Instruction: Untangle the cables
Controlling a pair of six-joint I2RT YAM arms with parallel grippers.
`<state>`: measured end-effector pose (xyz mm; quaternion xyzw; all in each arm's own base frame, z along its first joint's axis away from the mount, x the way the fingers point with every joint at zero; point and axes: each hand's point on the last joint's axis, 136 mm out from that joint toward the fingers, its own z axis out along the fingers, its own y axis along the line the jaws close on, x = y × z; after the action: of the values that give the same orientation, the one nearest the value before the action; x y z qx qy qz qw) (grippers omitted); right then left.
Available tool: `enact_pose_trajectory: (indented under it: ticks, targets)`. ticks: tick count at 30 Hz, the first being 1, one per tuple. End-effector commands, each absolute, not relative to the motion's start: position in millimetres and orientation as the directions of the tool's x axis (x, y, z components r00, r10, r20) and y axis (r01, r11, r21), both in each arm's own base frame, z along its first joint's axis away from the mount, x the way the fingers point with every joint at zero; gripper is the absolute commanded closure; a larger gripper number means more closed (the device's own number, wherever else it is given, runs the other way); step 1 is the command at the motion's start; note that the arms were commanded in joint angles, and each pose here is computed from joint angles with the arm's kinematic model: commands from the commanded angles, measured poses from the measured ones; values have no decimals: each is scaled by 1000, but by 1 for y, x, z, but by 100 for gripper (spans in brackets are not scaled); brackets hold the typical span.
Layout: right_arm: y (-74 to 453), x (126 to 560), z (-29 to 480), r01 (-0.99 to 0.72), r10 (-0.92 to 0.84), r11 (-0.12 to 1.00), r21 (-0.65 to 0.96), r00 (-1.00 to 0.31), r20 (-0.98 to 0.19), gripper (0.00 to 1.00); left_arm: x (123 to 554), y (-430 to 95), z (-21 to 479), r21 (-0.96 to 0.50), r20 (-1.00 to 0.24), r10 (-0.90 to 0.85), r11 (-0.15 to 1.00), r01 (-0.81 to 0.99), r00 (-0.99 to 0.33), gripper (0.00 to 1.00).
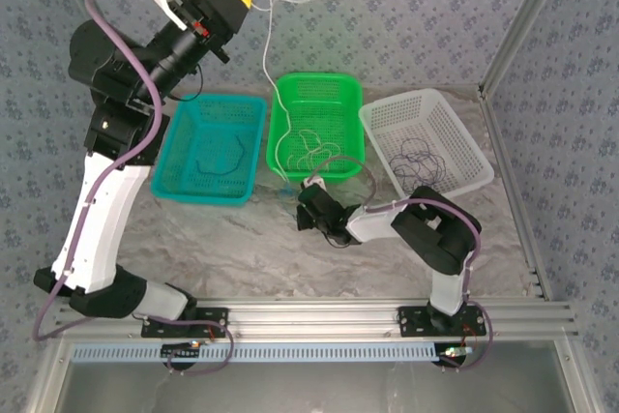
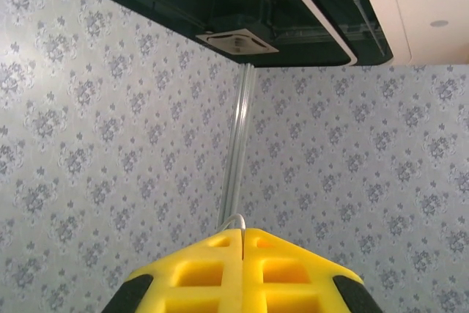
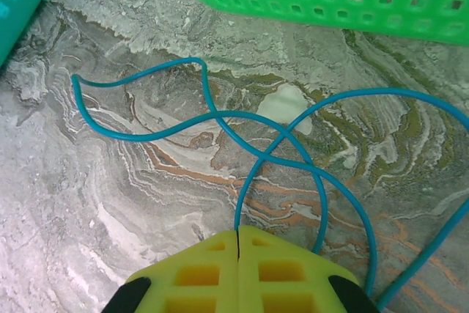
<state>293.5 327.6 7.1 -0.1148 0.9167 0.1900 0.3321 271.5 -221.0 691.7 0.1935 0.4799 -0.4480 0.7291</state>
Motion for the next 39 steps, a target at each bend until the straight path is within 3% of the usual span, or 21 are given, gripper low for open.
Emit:
enact_pose_trajectory:
  ticks: [1,13,25,29,39]
  targets:
    - [220,176,-115,-279,-271,960,34,-951,-147,100,271,-220,698,-127,-882,-447,528,840,149,100]
    - [207,169,-134,-263,-260,965,14,-960,-106,100,254,-194,758,-87,-828,-503,550,830,246,100]
    - [201,169,-129,-252,-249,968,9,-960,-130,100,262,-191,762,-110,-811,-538,524,845,228,100]
    - [183,165,-143,-182,-184,983,-28,-980,-73,100,241,-174,780,-80,-769,-569,539,839,292,100]
    - [152,164,-147,-85,-90,994,-67,-994,-61,100,183,-137,813,-10,-666,-604,595,804,438,100]
